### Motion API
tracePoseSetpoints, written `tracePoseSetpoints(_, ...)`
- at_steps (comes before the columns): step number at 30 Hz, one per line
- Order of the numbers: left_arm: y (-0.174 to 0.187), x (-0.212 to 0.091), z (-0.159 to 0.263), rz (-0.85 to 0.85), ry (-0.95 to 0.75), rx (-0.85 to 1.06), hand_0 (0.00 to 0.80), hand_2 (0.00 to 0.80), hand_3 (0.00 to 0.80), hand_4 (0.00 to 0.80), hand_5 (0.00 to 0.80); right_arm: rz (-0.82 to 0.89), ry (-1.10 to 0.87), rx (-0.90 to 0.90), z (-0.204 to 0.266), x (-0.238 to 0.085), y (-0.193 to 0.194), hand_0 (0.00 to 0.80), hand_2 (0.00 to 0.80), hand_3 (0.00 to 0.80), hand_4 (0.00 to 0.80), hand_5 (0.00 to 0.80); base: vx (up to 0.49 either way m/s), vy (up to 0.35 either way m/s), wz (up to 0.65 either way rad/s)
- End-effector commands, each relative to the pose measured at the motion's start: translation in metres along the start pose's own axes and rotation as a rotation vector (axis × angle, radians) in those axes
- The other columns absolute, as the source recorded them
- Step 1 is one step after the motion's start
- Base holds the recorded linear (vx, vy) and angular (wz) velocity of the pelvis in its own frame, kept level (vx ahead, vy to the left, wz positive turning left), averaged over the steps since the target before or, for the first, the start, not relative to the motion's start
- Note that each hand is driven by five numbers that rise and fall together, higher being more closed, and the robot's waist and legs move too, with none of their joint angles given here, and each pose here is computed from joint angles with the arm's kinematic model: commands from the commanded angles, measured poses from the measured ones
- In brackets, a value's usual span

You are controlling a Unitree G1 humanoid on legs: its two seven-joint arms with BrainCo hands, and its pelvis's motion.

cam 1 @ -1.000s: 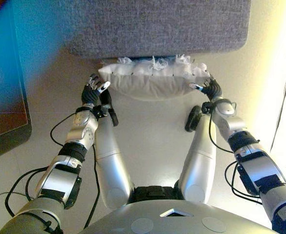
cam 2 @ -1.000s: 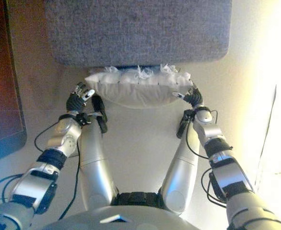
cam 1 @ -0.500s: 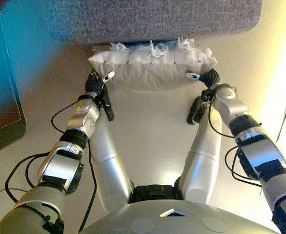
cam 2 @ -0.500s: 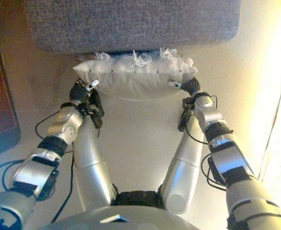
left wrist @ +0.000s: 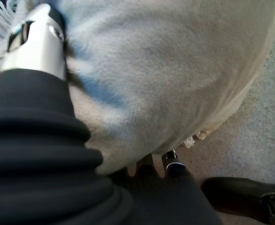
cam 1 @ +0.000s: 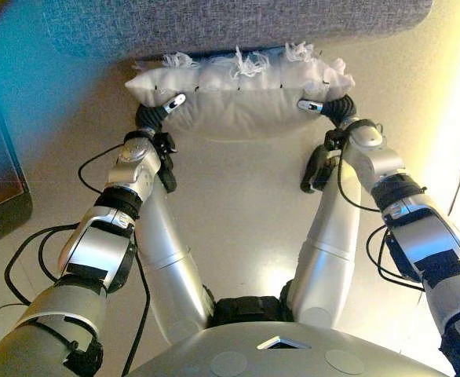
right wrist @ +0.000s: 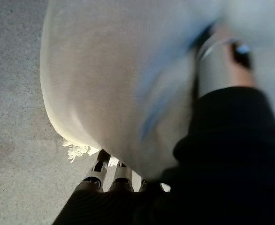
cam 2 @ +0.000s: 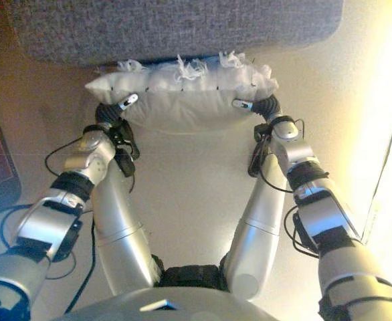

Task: Pick up the cushion and take it to the sofa

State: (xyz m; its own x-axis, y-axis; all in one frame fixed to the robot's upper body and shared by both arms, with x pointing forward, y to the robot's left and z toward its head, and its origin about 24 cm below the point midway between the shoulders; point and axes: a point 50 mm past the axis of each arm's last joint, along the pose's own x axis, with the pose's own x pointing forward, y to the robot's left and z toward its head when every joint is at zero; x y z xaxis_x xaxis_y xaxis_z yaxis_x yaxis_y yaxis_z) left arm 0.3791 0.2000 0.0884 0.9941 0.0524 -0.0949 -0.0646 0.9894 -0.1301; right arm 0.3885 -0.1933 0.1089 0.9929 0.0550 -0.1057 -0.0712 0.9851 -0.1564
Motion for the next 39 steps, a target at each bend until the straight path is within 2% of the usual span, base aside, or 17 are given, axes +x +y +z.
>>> tracePoseSetpoints(1,-0.037,0.003,0.029,-0.172,-0.142,-0.023,0.800,0.800,0.800,0.800,0.800,0.047,-0.118,0.125,0.023,0.003,0.027,0.800,0.800,0.800,0.800,0.800,0.000,0.000,0.00)
tracePoseSetpoints(8,-0.055,-0.002,0.027,-0.211,-0.187,-0.027,0.800,0.800,0.800,0.800,0.800,0.059,-0.121,0.247,0.015,-0.002,0.049,0.800,0.800,0.800,0.800,0.800,0.010,0.004,0.00)
tracePoseSetpoints(15,-0.063,-0.014,0.016,-0.263,-0.258,-0.072,0.800,0.800,0.800,0.800,0.800,0.102,-0.168,0.283,0.009,-0.013,0.068,0.800,0.800,0.800,0.800,0.800,0.027,0.019,0.06)
tracePoseSetpoints(20,-0.071,-0.025,0.010,-0.289,-0.305,-0.108,0.800,0.800,0.800,0.800,0.800,0.097,-0.244,0.318,0.007,-0.026,0.073,0.800,0.800,0.800,0.800,0.800,0.033,0.021,0.02)
tracePoseSetpoints(24,-0.071,-0.037,0.004,-0.293,-0.319,-0.151,0.800,0.800,0.800,0.800,0.800,0.077,-0.257,0.357,-0.014,-0.045,0.063,0.800,0.800,0.800,0.800,0.800,0.078,0.053,0.03)
tracePoseSetpoints(30,-0.059,-0.047,-0.015,-0.273,-0.237,-0.102,0.800,0.800,0.800,0.800,0.800,0.051,-0.217,0.369,-0.046,-0.069,0.046,0.800,0.800,0.800,0.800,0.800,0.097,-0.019,0.16)
tracePoseSetpoints(34,-0.042,-0.051,-0.019,-0.211,-0.207,-0.095,0.800,0.800,0.800,0.800,0.800,0.043,-0.190,0.170,-0.049,-0.070,0.047,0.800,0.800,0.800,0.800,0.800,0.077,-0.107,-0.06)
tracePoseSetpoints(36,-0.027,-0.058,-0.027,-0.174,-0.178,-0.094,0.800,0.800,0.800,0.800,0.800,0.068,-0.161,0.222,-0.051,-0.074,0.051,0.800,0.800,0.800,0.800,0.800,0.176,-0.125,-0.27)
tracePoseSetpoints(38,-0.011,-0.071,-0.044,-0.133,-0.129,-0.098,0.800,0.800,0.800,0.800,0.800,0.098,-0.099,0.412,-0.061,-0.083,0.053,0.800,0.800,0.800,0.800,0.800,0.287,-0.058,-0.41)
tracePoseSetpoints(39,-0.006,-0.080,-0.054,-0.114,-0.102,-0.102,0.800,0.800,0.800,0.800,0.800,0.102,-0.081,0.449,-0.066,-0.087,0.056,0.800,0.800,0.800,0.800,0.800,0.392,0.021,-0.21)
